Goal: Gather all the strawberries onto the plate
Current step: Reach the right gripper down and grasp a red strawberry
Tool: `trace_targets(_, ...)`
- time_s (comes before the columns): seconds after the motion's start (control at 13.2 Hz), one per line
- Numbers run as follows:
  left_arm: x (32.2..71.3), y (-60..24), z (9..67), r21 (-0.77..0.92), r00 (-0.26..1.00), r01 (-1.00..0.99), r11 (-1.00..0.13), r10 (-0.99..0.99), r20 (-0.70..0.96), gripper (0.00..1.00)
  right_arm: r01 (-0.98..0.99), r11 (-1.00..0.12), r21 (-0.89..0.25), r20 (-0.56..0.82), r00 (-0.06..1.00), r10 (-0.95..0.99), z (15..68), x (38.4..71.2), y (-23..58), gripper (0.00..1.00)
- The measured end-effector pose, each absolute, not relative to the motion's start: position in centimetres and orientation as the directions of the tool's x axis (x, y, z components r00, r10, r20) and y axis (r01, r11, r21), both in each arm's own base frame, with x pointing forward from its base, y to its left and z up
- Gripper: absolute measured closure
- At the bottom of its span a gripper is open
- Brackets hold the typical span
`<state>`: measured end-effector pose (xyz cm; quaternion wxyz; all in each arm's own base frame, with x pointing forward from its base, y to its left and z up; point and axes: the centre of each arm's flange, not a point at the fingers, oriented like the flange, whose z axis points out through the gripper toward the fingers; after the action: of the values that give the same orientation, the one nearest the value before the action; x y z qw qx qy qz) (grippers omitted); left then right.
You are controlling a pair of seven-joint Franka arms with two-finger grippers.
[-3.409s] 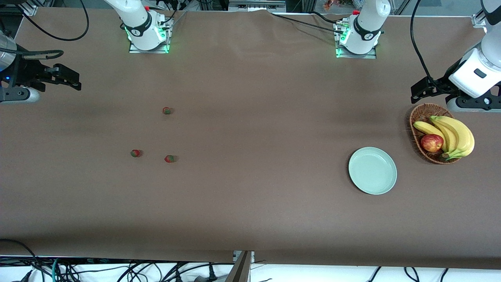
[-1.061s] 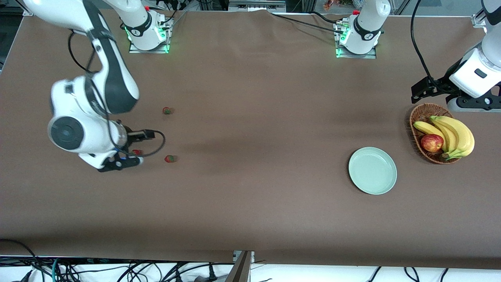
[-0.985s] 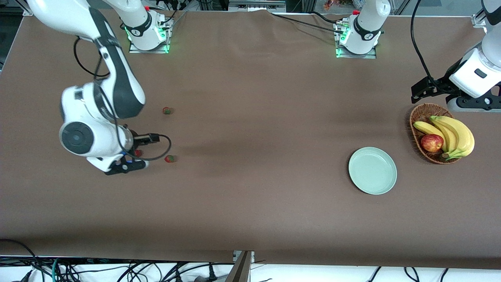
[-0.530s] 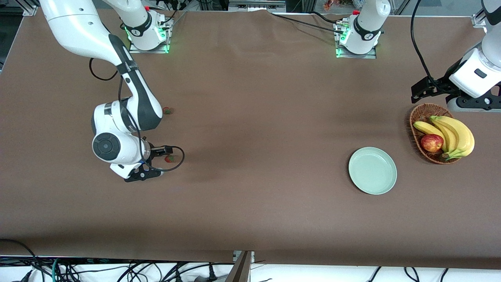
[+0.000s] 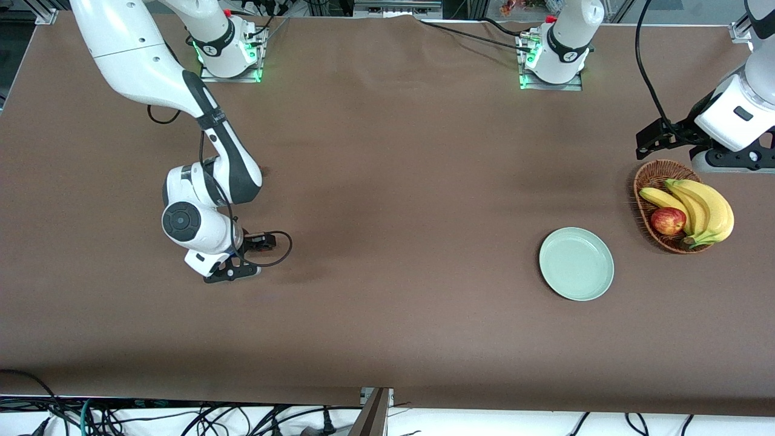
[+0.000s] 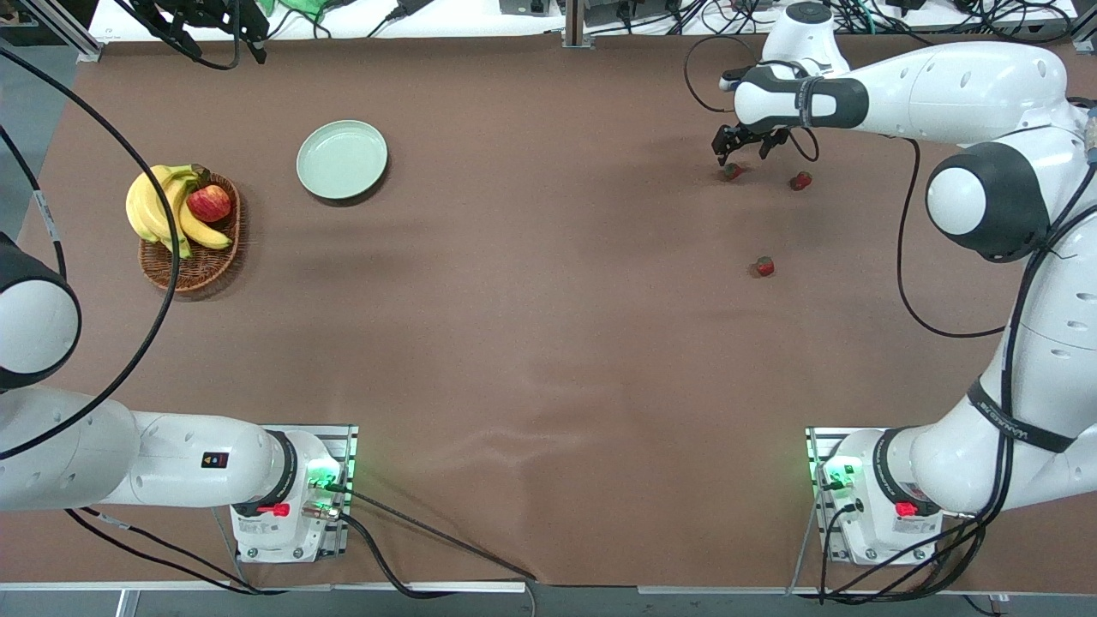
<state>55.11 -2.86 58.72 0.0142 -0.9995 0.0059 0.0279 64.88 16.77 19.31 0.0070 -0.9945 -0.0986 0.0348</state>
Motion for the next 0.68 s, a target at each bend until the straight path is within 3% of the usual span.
trace_targets(0.68, 55.1, -2.9, 58.7, -0.028, 0.998, -0.012, -1.000, -0.011, -0.056, 0.00, 0.173, -0.985, -0.020, -0.063, 0.983, 0.174, 17.8, 63.6, 17.9, 0.04)
